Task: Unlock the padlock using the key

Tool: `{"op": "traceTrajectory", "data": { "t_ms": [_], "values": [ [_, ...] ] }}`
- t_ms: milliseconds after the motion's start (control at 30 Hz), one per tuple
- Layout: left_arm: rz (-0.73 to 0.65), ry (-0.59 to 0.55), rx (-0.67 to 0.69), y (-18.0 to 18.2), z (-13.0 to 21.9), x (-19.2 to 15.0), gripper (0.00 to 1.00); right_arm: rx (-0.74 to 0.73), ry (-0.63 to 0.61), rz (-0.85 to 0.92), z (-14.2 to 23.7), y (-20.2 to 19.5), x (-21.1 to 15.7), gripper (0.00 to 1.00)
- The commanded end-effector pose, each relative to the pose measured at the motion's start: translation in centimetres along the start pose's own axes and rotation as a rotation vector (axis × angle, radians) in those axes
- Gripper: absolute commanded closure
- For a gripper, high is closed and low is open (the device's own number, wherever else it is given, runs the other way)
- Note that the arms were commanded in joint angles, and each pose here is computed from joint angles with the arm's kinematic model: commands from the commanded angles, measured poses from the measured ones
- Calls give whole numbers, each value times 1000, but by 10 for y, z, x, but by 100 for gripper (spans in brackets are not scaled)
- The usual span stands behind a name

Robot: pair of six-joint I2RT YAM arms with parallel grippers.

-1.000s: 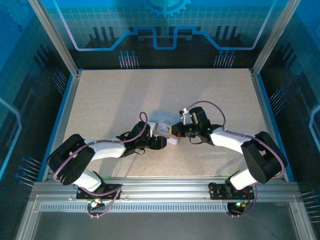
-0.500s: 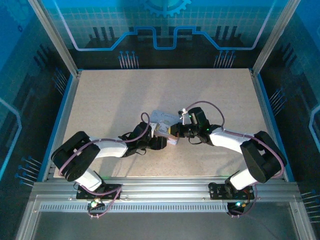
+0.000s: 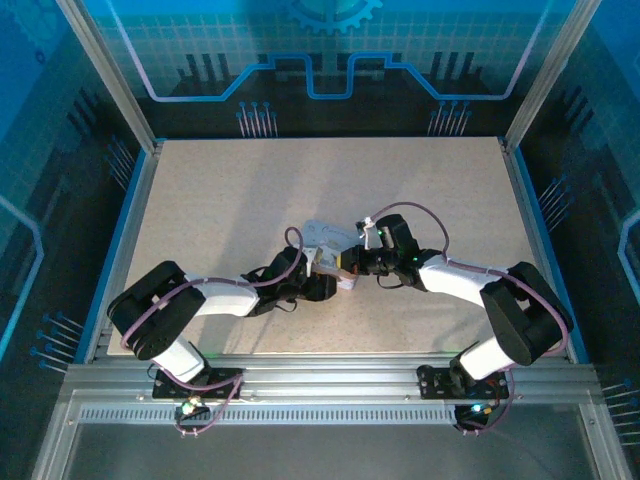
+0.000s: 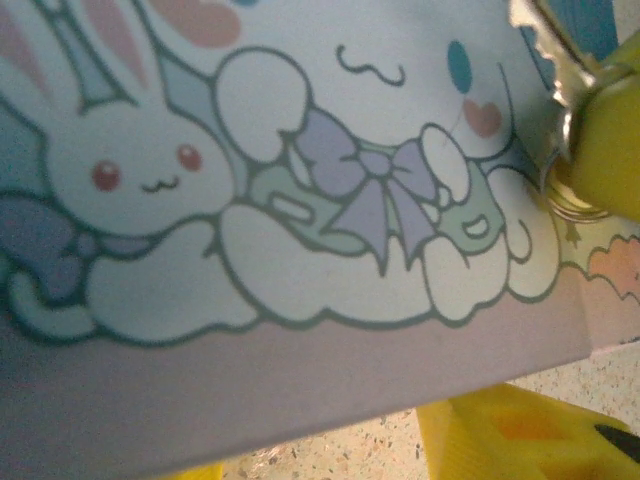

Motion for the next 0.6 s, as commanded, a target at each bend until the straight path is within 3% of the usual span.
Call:
{"op": "traceTrajectory", "data": {
  "t_ms": [0,567],
  "values": [
    [36,-51,-28,-8,1,8,50,-86,172,-85,-10,-22,-50,96],
    [191,-82,-46,-8,-8,12,62,-84,184,-90,-11,-19,-55,96]
  ]
}}
Point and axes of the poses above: each hand's point on the last joint's axis, 136 mm out from that joint toward the fingers, its own z axis back along the fingers, its own y axis along the line the jaws close on, x = y × z, the point moved 3 cm from there along z, back along the fingers, and after that the axes turned 7 degrees about z, right-handed, at the moved point
